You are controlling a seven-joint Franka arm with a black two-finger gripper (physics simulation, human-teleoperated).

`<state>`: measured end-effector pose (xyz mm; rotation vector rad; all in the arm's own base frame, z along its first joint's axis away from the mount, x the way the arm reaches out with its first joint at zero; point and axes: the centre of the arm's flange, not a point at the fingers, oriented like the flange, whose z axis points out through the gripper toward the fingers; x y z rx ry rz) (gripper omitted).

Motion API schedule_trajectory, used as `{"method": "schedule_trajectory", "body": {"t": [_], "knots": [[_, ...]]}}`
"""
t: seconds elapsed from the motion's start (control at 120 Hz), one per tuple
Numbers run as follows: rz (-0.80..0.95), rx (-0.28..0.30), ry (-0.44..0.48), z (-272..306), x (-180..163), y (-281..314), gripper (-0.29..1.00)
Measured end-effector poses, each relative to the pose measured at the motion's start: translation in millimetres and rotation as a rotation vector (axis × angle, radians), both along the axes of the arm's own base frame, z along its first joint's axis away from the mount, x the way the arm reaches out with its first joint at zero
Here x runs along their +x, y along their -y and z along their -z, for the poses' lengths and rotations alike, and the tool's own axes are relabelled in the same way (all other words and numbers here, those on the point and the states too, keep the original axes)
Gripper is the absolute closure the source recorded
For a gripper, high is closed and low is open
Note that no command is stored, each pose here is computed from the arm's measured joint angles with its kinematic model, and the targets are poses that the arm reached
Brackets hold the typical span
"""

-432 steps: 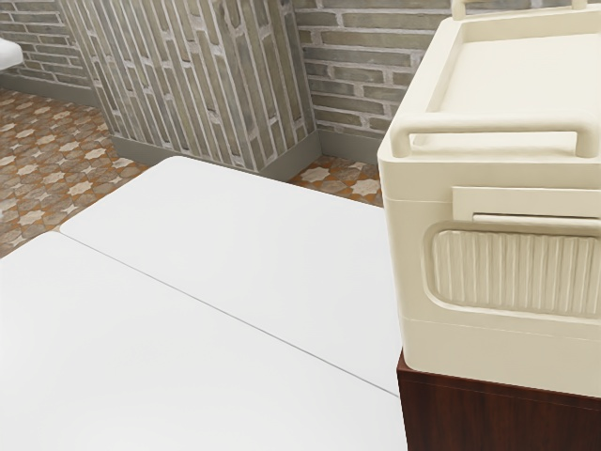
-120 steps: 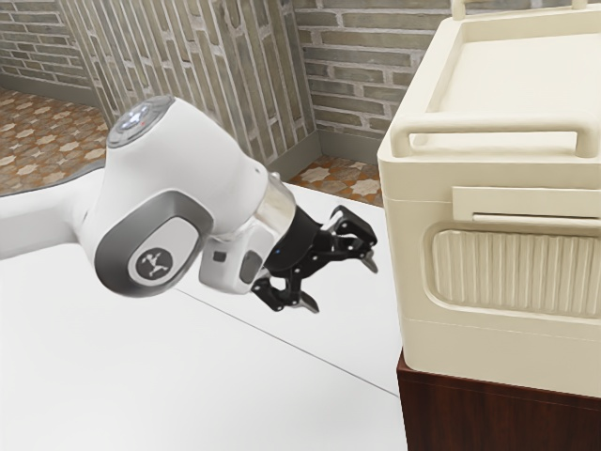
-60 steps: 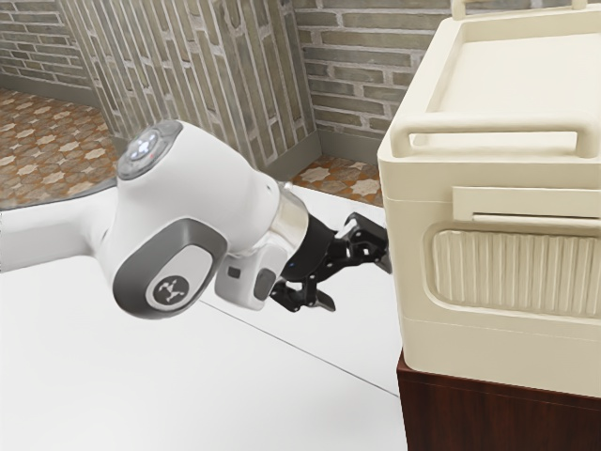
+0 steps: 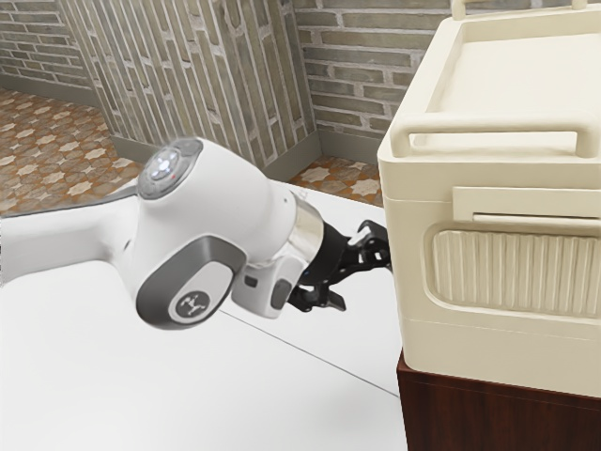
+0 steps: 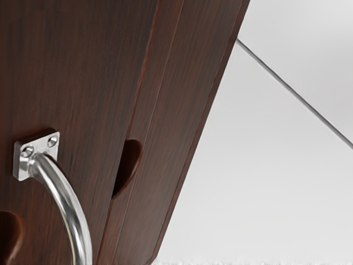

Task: Pull the drawer handle with one arm to open the drawer

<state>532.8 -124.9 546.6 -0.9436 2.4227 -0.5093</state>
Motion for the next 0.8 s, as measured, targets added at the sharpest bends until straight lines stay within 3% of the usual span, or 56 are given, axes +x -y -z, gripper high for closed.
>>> {"method": "schedule_trajectory", "body": {"t": [0.8], "knots": [[-0.007,0.047,0.008,27.8,12.3,7.8,0.00]]}}
